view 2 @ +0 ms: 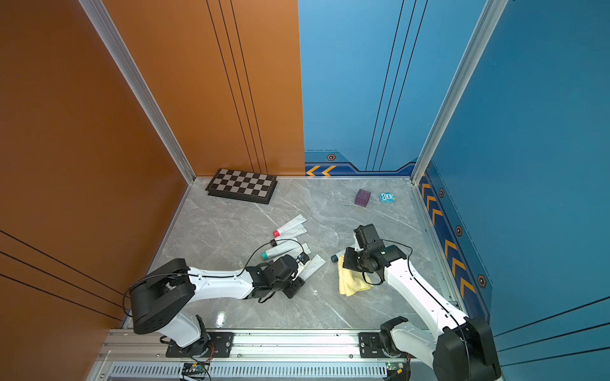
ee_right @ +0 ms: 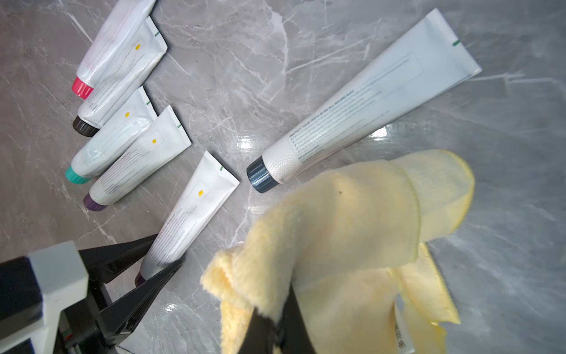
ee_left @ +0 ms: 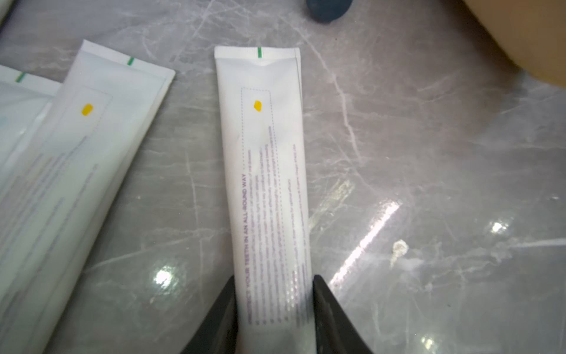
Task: Wipe the surface of the toothpaste tube
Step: Move the toothpaste to the center of the board.
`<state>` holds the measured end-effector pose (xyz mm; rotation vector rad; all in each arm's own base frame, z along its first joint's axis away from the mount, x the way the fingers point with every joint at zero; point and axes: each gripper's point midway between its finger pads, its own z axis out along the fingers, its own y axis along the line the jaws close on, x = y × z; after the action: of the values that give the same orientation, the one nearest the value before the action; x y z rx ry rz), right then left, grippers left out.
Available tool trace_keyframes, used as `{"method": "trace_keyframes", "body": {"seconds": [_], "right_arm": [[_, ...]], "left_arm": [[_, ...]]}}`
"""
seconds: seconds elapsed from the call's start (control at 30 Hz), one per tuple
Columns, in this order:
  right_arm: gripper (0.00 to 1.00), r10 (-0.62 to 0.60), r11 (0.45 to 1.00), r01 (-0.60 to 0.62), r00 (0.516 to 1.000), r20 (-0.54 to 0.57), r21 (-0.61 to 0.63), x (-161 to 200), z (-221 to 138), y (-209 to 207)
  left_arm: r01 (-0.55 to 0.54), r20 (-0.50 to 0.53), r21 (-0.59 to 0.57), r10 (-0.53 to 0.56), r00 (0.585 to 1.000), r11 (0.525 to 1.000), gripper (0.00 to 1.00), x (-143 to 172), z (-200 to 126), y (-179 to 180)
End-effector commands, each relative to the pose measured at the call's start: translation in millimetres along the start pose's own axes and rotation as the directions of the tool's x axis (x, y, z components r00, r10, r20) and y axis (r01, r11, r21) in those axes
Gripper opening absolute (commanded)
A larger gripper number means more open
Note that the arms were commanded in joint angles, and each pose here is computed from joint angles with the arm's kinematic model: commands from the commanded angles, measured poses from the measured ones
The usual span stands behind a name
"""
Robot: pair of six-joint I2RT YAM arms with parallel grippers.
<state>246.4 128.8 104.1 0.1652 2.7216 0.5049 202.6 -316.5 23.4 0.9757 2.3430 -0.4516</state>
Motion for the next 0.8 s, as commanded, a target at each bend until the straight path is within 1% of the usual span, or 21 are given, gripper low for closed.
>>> {"method": "trace_keyframes", "body": {"seconds": [0.0, 0.13, 0.23, 0.37, 0.43, 0.5, 0.53, 0.7, 0.77], "right_arm": [[0.0, -0.053, 0.999, 0.053, 0.998, 0.015, 0.006, -11.3, 0.8, 8.8], [0.0, -0.088, 0.996, 0.088, 0.995, -0.055, -0.001, -3.6, 16.6, 16.2], [0.0, -0.108, 0.994, 0.107, 0.989, -0.103, -0.02, 4.9, 31.8, 24.0], [0.0, -0.142, 0.99, 0.136, 0.978, -0.156, -0.048, 15.4, 52.6, 38.9], [0.0, -0.15, 0.988, 0.142, 0.973, -0.175, -0.06, 18.6, 62.0, 44.6], [0.0, -0.145, 0.988, 0.134, 0.97, -0.193, -0.07, 19.7, 70.3, 48.4], [0.0, -0.146, 0.988, 0.134, 0.969, -0.198, -0.074, 19.5, 72.7, 50.1], [0.0, -0.135, 0.99, 0.125, 0.974, -0.179, -0.067, 9.8, 73.6, 52.0], [0.0, -0.128, 0.991, 0.118, 0.978, -0.166, -0.07, 4.1, 70.9, 52.9]], "left_arm": [[-0.011, -0.137, 0.009, 0.012, 0.99, 1.0, 0.39, 54.4, 0.7, -7.2], [-0.007, -0.128, 0.023, 0.01, 0.992, 1.0, 0.38, 66.3, -0.4, -11.6], [-0.007, -0.135, 0.023, 0.01, 0.991, 1.0, 0.42, 73.8, 0.0, -10.8], [-0.006, -0.128, 0.011, 0.007, 0.992, 1.0, 0.44, 76.8, 0.7, -7.6], [-0.005, -0.121, 0.006, 0.005, 0.993, 1.0, 0.47, 77.1, 1.8, -6.3], [-0.006, -0.105, 0.001, 0.006, 0.995, 1.0, 0.55, 74.5, 3.2, -5.3], [-0.01, -0.095, -0.003, 0.009, 0.995, 1.0, 0.57, 72.4, 3.9, -4.7], [-0.019, -0.066, -0.017, 0.018, 0.998, 1.0, 0.63, 62.3, 9.9, -0.2], [-0.023, -0.05, -0.016, 0.022, 0.998, 1.0, 0.63, 56.8, 12.7, 0.9]]}}
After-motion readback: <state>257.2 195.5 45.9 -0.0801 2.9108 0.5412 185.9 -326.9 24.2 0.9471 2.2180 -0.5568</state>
